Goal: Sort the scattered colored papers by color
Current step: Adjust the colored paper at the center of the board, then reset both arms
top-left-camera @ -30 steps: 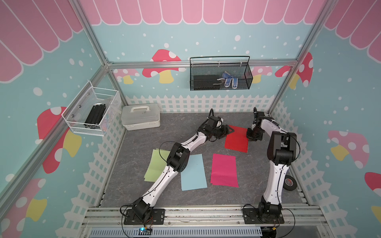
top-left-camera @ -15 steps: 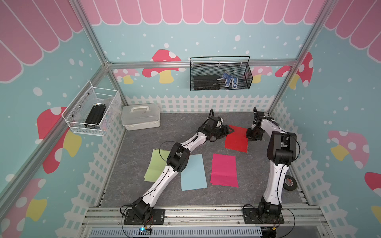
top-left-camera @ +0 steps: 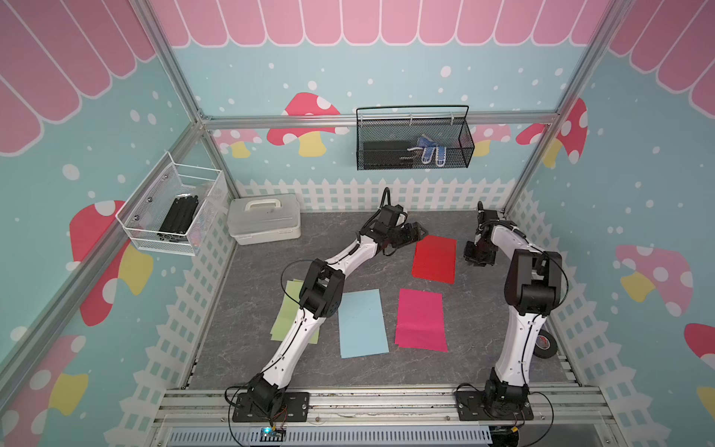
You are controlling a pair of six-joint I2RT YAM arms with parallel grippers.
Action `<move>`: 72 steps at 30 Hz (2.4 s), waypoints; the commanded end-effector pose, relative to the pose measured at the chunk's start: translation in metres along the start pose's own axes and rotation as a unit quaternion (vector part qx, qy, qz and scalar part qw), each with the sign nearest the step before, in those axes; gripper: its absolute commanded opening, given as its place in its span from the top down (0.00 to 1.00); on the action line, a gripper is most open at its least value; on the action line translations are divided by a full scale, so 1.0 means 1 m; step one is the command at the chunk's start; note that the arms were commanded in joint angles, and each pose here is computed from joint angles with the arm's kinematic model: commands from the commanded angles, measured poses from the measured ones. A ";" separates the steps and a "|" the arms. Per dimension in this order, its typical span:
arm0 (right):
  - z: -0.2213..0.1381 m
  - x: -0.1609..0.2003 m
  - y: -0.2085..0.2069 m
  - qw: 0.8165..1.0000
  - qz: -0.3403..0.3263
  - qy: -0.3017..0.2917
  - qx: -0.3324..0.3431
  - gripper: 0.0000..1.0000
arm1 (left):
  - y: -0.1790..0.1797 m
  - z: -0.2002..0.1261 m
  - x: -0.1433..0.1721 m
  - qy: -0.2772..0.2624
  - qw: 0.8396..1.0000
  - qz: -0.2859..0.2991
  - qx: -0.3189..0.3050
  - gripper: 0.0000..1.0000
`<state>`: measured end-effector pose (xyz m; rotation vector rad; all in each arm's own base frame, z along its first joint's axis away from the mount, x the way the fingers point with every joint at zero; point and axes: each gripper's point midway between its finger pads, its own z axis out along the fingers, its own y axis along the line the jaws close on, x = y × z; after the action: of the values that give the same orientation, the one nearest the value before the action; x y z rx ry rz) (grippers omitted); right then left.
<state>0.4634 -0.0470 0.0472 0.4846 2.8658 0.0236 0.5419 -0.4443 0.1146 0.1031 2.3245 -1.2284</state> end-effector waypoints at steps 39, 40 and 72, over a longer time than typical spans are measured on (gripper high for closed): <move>-0.156 0.081 -0.001 0.878 -0.096 -0.460 -0.090 0.01 | 0.137 -0.461 0.053 -0.313 0.803 0.106 -0.496 0.01; -0.149 0.081 -0.003 0.882 -0.099 -0.453 -0.082 0.01 | 0.144 -0.463 0.055 -0.320 0.797 0.105 -0.501 0.01; -0.076 0.070 -0.006 0.845 -0.143 -0.514 -0.032 0.01 | 0.223 -0.483 0.077 -0.375 0.772 0.089 -0.506 0.01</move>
<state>0.3723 -0.0299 0.0831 0.0269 1.9260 -0.1311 0.3405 0.0583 0.1196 -0.4597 1.9263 0.2693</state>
